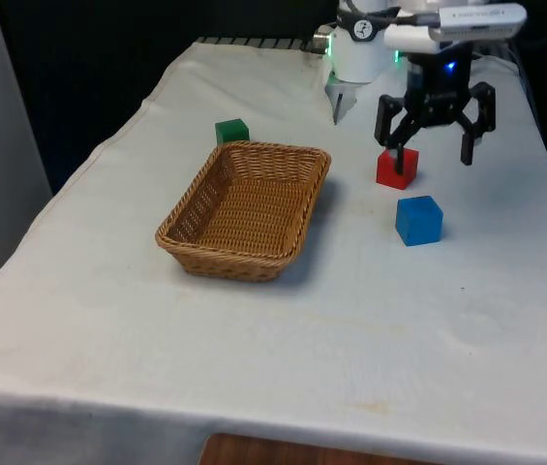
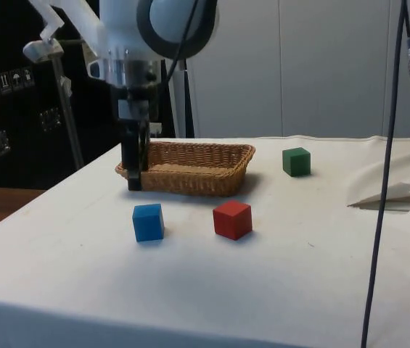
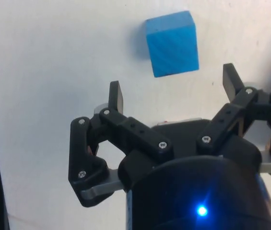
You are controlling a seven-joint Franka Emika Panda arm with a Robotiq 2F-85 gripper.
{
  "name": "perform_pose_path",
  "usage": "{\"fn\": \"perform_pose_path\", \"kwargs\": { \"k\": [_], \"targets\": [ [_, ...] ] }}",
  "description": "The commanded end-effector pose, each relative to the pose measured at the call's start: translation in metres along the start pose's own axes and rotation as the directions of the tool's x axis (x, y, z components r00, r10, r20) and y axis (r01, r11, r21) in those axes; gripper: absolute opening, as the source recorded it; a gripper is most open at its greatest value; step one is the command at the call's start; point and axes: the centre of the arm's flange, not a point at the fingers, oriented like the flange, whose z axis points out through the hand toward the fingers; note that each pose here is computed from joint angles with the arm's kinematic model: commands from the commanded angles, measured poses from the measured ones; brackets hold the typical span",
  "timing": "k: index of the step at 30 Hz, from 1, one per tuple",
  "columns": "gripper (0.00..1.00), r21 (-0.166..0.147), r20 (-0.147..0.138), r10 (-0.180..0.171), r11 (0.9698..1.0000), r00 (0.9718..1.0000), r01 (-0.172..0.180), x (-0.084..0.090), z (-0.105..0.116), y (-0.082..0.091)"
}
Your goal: Pick up the blue cube and place it into the basket.
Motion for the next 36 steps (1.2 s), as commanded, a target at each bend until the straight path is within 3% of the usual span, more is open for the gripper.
{"fn": "perform_pose_path", "kwargs": {
  "k": [1,3,10,11,16,19,25,26,34,35,36],
  "targets": [
    [1.0,-0.01,-0.007,-0.004,0.9999,1.0,0.004,0.0,0.005,-0.002],
    [1.0,-0.001,0.001,-0.005,1.0,1.0,0.005,0.0,0.006,-0.003],
    [1.0,-0.016,0.005,-0.019,0.9997,0.9998,0.019,-0.003,0.03,-0.004],
    [1.0,-0.003,0.011,-0.021,0.9998,0.9997,0.021,-0.003,0.029,-0.006],
    [1.0,-0.023,0.009,-0.024,0.9994,0.9997,0.024,-0.006,0.041,0.001],
    [1.0,-0.015,0.016,-0.023,0.9996,0.9996,0.023,-0.007,0.043,0.002],
    [1.0,-0.028,0.003,-0.027,0.9992,0.9996,0.027,-0.008,0.053,0.005],
    [1.0,-0.021,0.012,-0.025,0.9995,0.9996,0.026,-0.009,0.053,0.006],
    [1.0,-0.023,-0.013,-0.032,0.9992,0.9994,0.032,-0.007,0.063,-0.003],
    [1.0,-0.014,-0.003,-0.033,0.9994,0.9994,0.033,-0.008,0.061,-0.002],
    [1.0,-0.021,-0.016,-0.034,0.9992,0.9993,0.033,-0.007,0.066,-0.004]
  ]
}}
